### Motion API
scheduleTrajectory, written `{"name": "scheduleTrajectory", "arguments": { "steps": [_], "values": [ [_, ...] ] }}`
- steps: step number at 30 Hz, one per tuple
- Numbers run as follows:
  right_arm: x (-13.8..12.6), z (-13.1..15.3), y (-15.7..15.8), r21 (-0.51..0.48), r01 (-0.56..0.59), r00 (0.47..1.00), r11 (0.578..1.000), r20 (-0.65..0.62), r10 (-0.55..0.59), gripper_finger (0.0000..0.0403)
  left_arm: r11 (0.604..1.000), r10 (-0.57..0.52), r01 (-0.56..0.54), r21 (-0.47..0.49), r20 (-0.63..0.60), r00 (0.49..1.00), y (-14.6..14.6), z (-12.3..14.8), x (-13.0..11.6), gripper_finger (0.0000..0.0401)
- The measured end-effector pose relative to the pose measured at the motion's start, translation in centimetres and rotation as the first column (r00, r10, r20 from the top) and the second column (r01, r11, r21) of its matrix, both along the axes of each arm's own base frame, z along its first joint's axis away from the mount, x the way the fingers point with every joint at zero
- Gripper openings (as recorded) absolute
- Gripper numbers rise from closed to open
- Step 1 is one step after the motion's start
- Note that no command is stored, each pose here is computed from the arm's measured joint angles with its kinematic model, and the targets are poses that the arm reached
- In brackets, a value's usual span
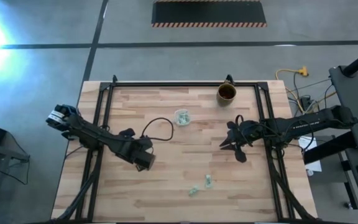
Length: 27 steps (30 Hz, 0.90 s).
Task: Pick and place Stevia / Truvia into bins
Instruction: Put the top stevia packet into the bottom transparent container, then put the top stevia packet into the top transparent container
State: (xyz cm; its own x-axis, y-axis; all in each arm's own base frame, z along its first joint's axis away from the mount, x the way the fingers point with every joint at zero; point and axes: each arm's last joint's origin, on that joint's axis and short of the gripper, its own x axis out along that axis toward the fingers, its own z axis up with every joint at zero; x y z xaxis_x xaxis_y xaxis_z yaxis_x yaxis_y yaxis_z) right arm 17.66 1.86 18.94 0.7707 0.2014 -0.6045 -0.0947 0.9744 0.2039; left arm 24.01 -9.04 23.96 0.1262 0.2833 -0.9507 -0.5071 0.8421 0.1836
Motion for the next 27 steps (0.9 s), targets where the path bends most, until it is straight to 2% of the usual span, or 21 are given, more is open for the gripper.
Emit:
{"name": "scheduleTrajectory", "arguments": {
  "steps": [6, 16, 20, 27],
  "values": [
    [0.1, 0.0, 0.0, -0.005, 0.008, 1.0, 1.0, 0.015, -0.008, 0.0058, 0.999, 0.001, -0.002, -0.04, -0.042, 0.999, 0.0, -1.0, -0.4, 0.003],
    [0.1, 0.0, 0.0, 0.001, 0.002, 1.0, 1.0, 0.016, -0.002, 0.0057, 0.997, 0.054, -0.056, -0.061, -0.04, 0.998, 0.0, -1.2, -0.6, 0.012],
    [0.0, 0.0, 0.3, 0.011, -0.113, 0.993, 0.993, 0.029, 0.113, 0.0057, 0.992, 0.076, -0.072, -0.099, 0.035, 0.997, -0.2, -0.1, -0.4, 0.0139],
    [0.6, -0.1, 1.0, 0.061, -0.27, 0.962, 0.961, 0.069, 0.265, 0.0057, 0.985, 0.025, 0.024, -0.171, 0.276, 0.961, -0.6, 2.5, 0.0, 0.0141]
  ]
}}
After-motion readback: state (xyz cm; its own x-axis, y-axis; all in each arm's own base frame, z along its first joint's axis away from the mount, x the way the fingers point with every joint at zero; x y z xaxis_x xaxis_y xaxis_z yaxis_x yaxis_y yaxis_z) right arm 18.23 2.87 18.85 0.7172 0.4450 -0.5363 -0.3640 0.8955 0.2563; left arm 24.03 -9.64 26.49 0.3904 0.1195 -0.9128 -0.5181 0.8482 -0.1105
